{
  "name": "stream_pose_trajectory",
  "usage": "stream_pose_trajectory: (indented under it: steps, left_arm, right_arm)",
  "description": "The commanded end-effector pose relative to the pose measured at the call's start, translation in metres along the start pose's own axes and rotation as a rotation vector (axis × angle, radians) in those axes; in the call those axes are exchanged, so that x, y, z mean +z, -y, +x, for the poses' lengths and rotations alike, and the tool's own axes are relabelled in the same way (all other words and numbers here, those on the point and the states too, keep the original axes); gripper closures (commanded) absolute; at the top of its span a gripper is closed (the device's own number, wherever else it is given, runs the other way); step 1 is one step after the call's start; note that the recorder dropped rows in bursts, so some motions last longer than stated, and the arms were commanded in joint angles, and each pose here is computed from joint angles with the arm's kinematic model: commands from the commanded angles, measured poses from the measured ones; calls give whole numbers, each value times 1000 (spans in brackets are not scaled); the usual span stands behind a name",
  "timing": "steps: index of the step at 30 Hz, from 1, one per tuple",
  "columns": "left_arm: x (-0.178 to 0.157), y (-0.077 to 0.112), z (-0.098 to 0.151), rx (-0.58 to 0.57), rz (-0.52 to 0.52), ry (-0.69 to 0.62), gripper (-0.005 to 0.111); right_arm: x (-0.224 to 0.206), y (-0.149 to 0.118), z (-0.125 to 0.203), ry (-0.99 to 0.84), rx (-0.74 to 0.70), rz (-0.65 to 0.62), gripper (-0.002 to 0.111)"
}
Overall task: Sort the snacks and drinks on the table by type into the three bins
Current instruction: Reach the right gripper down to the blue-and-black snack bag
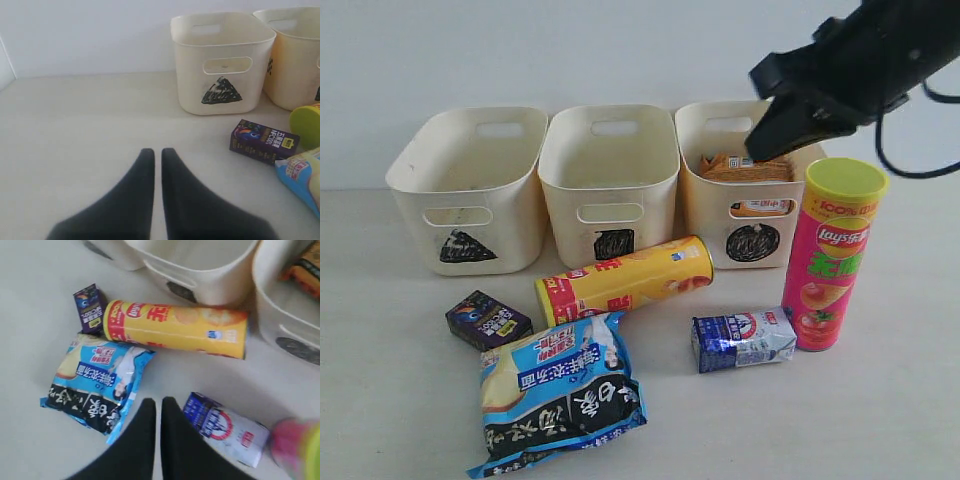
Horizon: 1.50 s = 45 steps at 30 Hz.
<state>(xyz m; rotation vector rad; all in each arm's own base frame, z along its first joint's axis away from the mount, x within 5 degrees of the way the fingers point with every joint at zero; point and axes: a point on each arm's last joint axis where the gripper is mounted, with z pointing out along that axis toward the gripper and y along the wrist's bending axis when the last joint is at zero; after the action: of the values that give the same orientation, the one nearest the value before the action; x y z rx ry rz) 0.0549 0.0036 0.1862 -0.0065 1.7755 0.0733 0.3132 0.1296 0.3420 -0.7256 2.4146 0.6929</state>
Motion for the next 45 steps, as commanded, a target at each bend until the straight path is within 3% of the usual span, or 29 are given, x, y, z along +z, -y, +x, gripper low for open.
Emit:
stream_pose_trajectory:
  steps: [1, 5, 11, 25, 29, 35, 36, 45]
  left_arm:
    - [-1, 0, -1, -10, -1, 10, 102]
    - [-1, 0, -1, -10, -1, 10, 102]
    - [-1, 0, -1, -10, -1, 10, 102]
    - [-1, 0, -1, -10, -1, 10, 102]
    - [-1, 0, -1, -10, -1, 10, 102]
    - [-1, 0, -1, -10, -1, 10, 102]
    - [-1, 0, -1, -10, -1, 10, 102]
    - [-1, 0, -1, -10, -1, 10, 102]
  right_arm:
    - [23, -38, 1, 16, -104, -34, 108]
    - [52, -70, 5, -31, -165, -94, 108]
    - [95, -93, 15, -108, -202, -139, 108]
    - [161, -80, 37, -257, -178, -79, 108]
    - [168, -76, 36, -234, -177, -59, 88]
    - [169, -75, 33, -205, -135, -37, 27]
    - [172, -74, 34, -209, -126, -33, 23]
    - [209, -58, 48, -243, -95, -1, 23]
